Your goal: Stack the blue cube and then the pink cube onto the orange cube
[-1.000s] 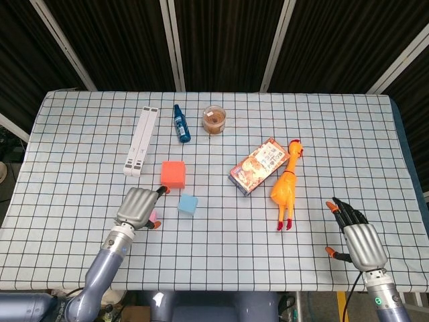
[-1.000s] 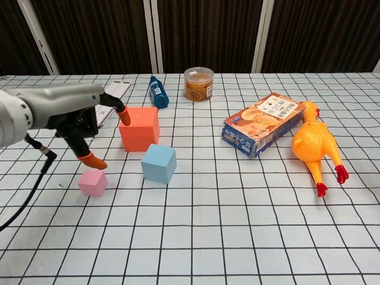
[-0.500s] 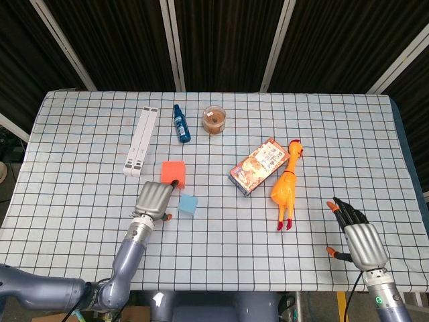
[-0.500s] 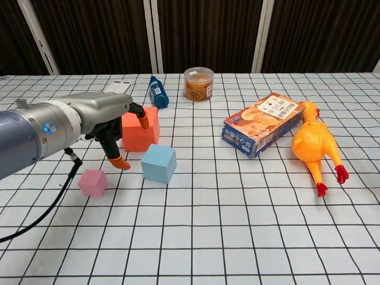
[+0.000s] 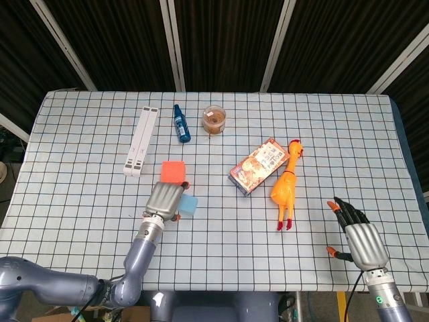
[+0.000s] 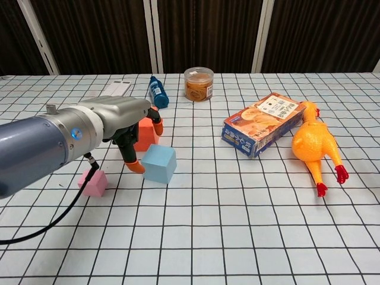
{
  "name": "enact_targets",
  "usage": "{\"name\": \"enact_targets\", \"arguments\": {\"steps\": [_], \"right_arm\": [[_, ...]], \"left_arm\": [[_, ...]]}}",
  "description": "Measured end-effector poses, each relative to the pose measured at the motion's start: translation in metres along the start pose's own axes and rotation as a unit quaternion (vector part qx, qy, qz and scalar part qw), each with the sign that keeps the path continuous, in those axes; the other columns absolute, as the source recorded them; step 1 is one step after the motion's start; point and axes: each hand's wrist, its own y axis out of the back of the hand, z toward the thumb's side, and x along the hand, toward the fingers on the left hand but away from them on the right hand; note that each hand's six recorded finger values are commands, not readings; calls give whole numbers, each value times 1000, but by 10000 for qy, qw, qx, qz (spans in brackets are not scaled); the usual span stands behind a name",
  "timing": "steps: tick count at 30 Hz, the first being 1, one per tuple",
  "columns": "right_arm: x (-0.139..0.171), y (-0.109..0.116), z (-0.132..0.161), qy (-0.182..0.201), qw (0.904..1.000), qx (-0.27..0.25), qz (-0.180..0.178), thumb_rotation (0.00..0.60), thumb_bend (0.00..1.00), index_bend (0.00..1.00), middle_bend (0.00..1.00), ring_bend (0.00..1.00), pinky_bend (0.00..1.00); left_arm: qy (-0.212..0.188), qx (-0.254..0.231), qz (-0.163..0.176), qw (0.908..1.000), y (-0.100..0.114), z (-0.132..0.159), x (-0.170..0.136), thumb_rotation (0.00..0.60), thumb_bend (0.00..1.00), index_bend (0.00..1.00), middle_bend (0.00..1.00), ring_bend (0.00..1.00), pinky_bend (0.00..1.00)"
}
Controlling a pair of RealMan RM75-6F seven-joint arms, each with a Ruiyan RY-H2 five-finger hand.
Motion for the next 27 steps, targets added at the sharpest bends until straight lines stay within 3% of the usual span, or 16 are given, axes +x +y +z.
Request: {"name": "enact_targets", "arguments": {"steps": [9,27], "right_arm": [[0,1,-2,-21,10000,-19,1,600,161,102,74,127,200],[1,1,-2,-11,10000,-48,4,600,160,102,74,127,200]], "left_arm": [[-23,48,-38,10000,-4,10,5,600,231,335,1000,788,772],[31,186,-16,9998,-8,14,11,600,244,329,1000,788,772]]}}
